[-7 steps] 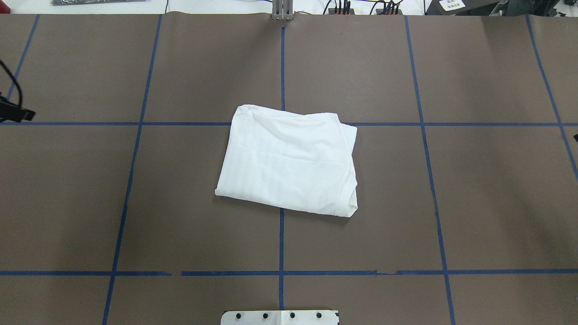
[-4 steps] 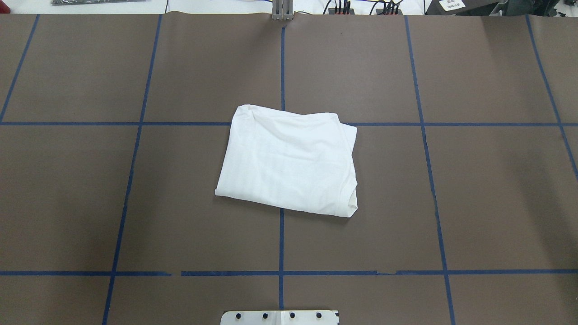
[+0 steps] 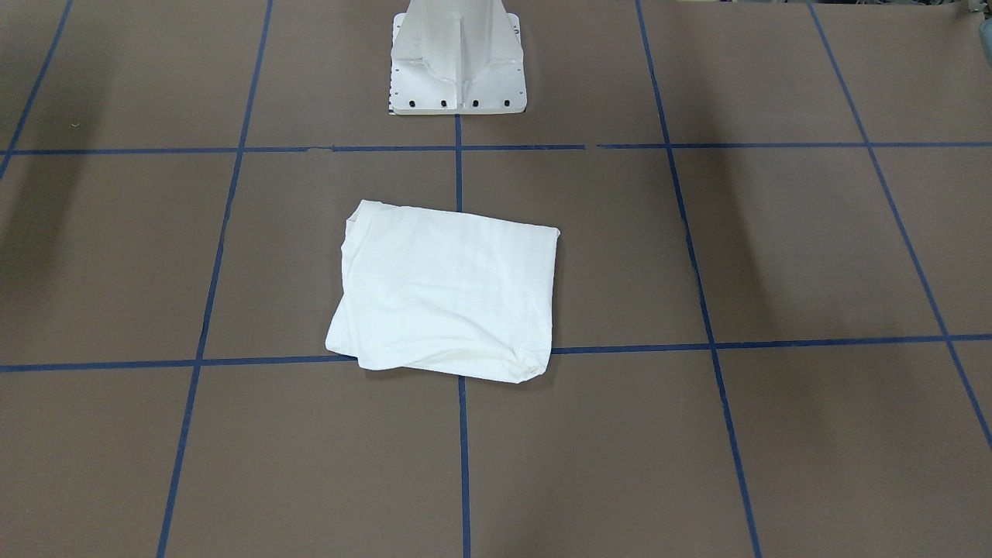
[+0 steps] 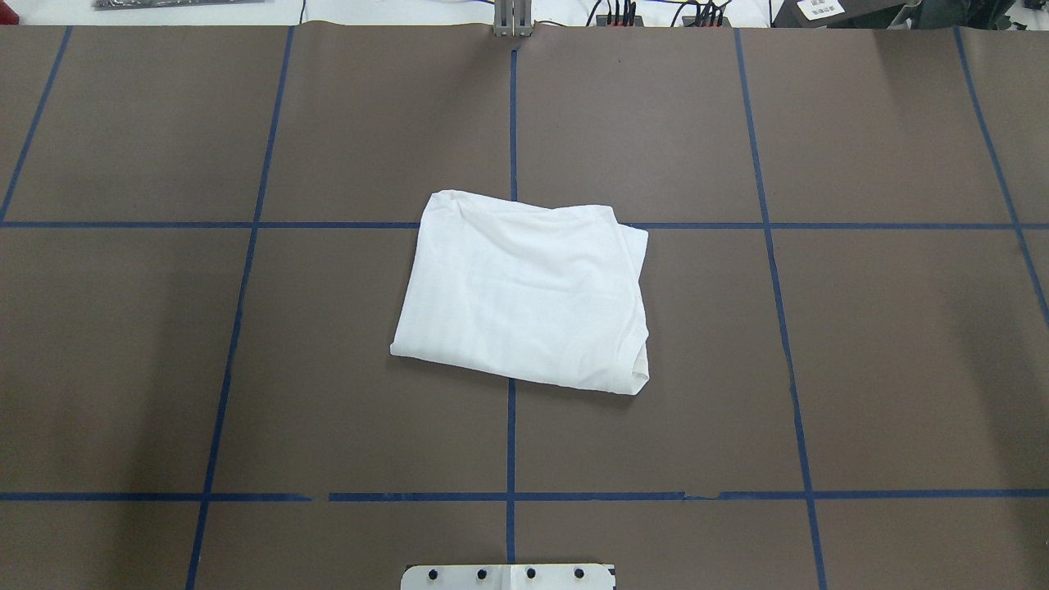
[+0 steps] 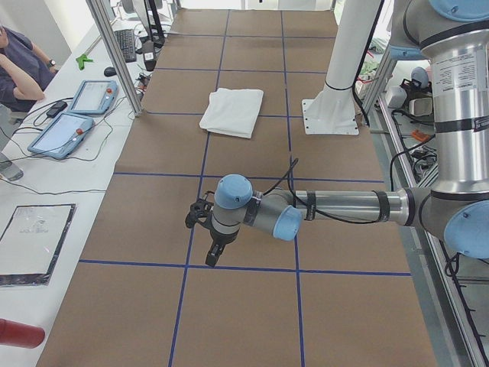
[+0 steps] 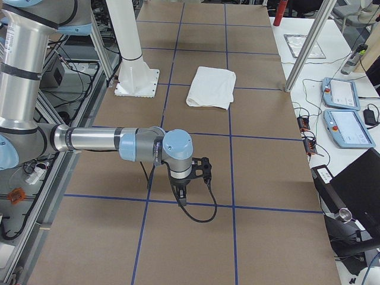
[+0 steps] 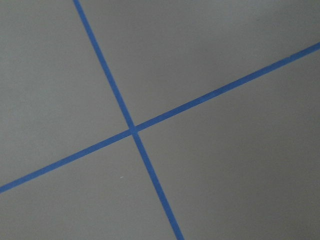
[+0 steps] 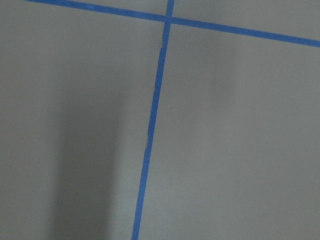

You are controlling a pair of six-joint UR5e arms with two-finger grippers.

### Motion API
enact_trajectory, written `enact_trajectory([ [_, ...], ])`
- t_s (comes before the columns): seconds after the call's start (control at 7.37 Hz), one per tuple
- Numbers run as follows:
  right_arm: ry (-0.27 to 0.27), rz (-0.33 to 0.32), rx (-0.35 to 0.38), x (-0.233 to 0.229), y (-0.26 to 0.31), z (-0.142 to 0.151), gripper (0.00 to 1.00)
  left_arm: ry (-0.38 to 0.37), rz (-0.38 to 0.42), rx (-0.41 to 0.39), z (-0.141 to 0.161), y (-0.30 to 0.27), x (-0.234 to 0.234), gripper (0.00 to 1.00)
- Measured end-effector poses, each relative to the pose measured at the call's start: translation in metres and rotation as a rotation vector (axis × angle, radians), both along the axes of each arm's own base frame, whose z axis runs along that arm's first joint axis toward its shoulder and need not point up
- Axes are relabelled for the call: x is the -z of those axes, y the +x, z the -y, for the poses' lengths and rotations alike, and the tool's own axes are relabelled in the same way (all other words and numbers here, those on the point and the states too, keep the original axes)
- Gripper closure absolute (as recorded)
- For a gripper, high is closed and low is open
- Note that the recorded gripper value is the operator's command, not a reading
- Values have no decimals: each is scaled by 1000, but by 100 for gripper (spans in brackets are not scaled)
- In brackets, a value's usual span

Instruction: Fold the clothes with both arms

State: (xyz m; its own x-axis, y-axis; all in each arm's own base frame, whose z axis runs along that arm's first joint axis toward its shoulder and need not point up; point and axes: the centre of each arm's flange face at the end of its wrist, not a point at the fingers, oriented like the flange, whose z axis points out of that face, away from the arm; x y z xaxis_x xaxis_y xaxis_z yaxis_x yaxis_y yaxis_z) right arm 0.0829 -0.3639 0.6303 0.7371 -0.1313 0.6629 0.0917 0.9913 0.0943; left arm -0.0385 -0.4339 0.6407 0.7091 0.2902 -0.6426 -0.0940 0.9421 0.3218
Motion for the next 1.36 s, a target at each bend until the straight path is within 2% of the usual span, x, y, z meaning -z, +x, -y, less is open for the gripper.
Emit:
enact_trajectory([
  [0.27,-6,0,-4,0,-1,1,0,-65,-40,-6,-6,-4,-4,0],
  [0.54,-7,0,-4,0,-2,1,0,-79,-31,-58,-10,-14,-8,0],
  [0.95,-5,1,-3,0,-2,2,0,-129,-26,-47,-21,-39,-7,0],
  [1.36,-3,1,-3,1,-2,3,0,-139,-25,-38,-24,-42,-5,0],
])
